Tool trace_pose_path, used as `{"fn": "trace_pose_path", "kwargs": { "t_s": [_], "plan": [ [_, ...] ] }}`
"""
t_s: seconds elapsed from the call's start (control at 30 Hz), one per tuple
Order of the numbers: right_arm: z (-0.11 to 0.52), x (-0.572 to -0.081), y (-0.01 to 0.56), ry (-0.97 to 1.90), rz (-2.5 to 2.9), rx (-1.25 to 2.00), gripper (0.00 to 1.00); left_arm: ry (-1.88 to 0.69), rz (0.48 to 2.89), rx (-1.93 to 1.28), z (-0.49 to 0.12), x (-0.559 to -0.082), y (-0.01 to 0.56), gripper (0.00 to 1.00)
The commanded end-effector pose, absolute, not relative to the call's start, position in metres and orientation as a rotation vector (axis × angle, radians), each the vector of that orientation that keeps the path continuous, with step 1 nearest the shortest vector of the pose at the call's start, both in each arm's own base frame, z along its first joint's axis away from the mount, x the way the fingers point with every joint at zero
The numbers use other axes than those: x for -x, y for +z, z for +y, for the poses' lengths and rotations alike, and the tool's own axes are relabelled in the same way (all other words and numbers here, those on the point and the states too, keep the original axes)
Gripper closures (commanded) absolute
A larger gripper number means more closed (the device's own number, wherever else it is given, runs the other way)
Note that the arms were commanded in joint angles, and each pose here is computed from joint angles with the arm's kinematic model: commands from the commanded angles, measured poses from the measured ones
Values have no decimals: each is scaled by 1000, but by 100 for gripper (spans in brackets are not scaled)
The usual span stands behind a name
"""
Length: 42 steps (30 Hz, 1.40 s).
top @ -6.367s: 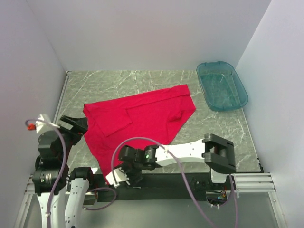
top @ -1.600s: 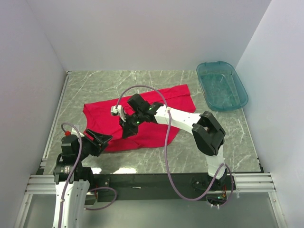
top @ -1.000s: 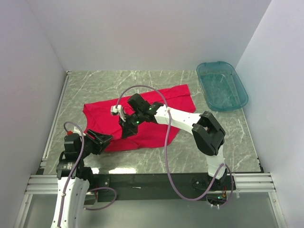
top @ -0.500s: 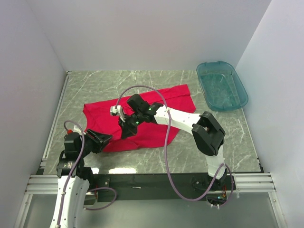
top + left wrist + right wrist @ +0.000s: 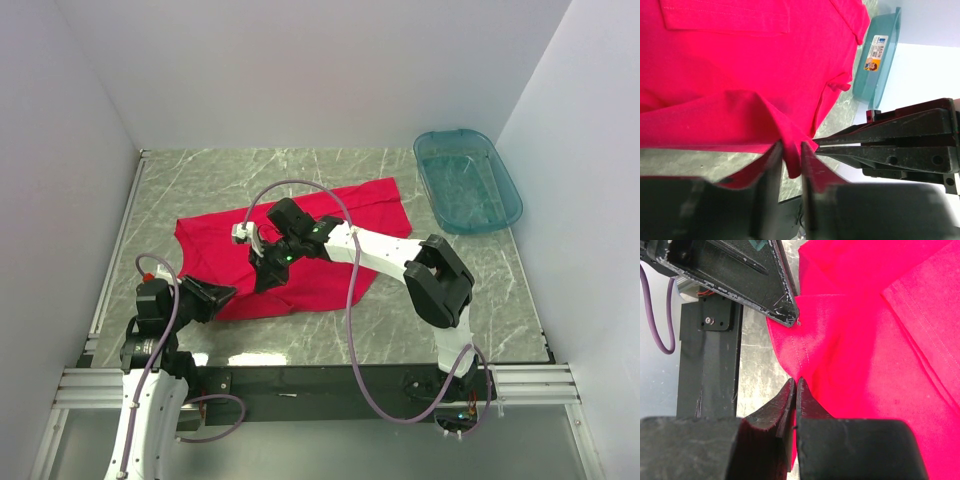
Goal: Fold and stack the t-shirts
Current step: Fold the tshirt
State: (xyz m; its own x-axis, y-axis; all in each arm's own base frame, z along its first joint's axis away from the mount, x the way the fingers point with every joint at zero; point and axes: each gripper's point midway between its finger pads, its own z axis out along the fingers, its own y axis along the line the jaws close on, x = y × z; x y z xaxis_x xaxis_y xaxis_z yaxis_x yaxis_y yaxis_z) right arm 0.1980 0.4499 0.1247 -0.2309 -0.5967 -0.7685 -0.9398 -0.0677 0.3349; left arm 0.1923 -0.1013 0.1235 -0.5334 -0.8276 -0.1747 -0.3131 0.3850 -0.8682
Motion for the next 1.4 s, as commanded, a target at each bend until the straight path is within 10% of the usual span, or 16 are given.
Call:
{"fn": "trace_pose_path", "kwargs": {
  "t_s": [0.0,0.17,0.3,0.4,0.83,1.37],
  "plan": [
    [455,-195,136,1244,1774,1644,100,-1120,2014,934,-103,-196,130,78],
    [454,-194,135,1232,1777,1654,100,-1114,2007,924,-103,-196,134,99],
    [439,-208,142,1067,1735,1687,52,-1088,2000,915,-100,-196,140,99],
    [408,-231,156,901,1692,1689,45,-1088,2000,904,-100,-195,143,99],
    [161,-349,115,320,2050,1525,45,-1060,1999,841,-99,-193,157,99],
    [166,-361,89,540,1817,1848,46,-1063,2001,839,-100,-192,157,99]
  ]
}}
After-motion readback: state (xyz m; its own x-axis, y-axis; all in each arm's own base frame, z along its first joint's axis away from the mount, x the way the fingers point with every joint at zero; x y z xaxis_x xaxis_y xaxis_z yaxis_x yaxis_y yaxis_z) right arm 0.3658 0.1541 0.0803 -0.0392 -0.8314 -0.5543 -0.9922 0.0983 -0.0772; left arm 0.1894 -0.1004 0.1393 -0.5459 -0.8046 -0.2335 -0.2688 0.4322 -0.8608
